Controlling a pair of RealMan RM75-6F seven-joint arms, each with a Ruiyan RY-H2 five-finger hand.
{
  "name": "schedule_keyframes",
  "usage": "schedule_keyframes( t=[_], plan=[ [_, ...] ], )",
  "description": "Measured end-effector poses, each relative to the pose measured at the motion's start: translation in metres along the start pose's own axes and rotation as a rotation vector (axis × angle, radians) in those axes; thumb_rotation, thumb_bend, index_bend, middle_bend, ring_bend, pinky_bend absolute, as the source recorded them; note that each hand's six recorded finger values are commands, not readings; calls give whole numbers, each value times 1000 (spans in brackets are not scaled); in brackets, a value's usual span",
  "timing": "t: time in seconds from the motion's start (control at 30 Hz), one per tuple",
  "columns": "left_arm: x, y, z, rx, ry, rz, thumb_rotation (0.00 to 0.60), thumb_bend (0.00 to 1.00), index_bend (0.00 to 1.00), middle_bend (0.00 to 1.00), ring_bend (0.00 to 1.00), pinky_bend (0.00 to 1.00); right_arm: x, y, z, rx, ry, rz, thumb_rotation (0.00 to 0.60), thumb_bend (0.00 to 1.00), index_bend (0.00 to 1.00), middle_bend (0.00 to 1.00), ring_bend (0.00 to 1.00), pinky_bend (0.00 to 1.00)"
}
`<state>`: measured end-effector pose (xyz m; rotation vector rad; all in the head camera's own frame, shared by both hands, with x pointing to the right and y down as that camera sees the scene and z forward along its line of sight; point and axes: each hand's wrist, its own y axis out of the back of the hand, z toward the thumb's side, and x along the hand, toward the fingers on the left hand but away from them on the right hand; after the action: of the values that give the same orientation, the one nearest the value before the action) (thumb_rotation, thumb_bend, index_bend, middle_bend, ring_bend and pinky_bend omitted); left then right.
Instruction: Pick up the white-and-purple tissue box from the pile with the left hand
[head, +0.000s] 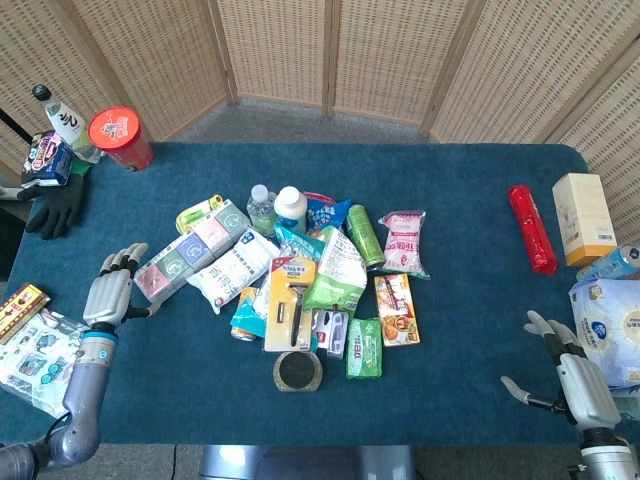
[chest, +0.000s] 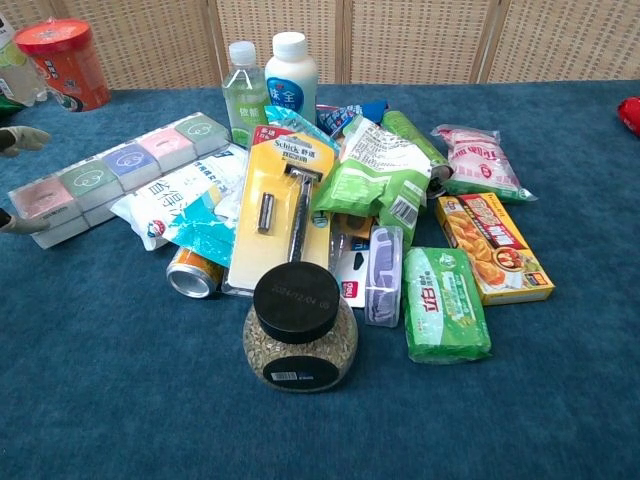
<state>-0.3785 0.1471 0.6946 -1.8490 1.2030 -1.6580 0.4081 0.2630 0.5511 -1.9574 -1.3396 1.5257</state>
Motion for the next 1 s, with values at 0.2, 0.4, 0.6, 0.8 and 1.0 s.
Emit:
schedule_keyframes(
  t=[0.2, 0.4, 0.6, 0.8, 1.0],
  plan=[
    [13, -13, 8, -51, 3, -21, 600, 329, 0, 39, 131, 139, 4, 1, -2, -26, -5, -3, 404, 244, 0, 215, 0, 0],
    [23, -22, 6, -69, 26, -32, 600, 578, 196, 166, 412, 539, 7, 5, -3, -54, -4, -19, 405, 243, 0, 225, 0, 16],
    [26, -22, 6, -127, 44, -29, 600, 699, 392, 362, 587, 720, 9, 8, -3, -70, -6, -26, 404, 239, 0, 230, 0, 18],
    [19, 5, 14, -238, -11, 60, 600, 670, 409, 384, 582, 715, 5, 4, -3, -65, -3, -15, 406, 236, 0, 230, 0, 19],
    [-7, 48, 28, -304, -125, 177, 600, 658, 409, 384, 560, 689, -2, -3, 0, -64, 17, -1, 402, 238, 0, 230, 0, 19]
  ],
)
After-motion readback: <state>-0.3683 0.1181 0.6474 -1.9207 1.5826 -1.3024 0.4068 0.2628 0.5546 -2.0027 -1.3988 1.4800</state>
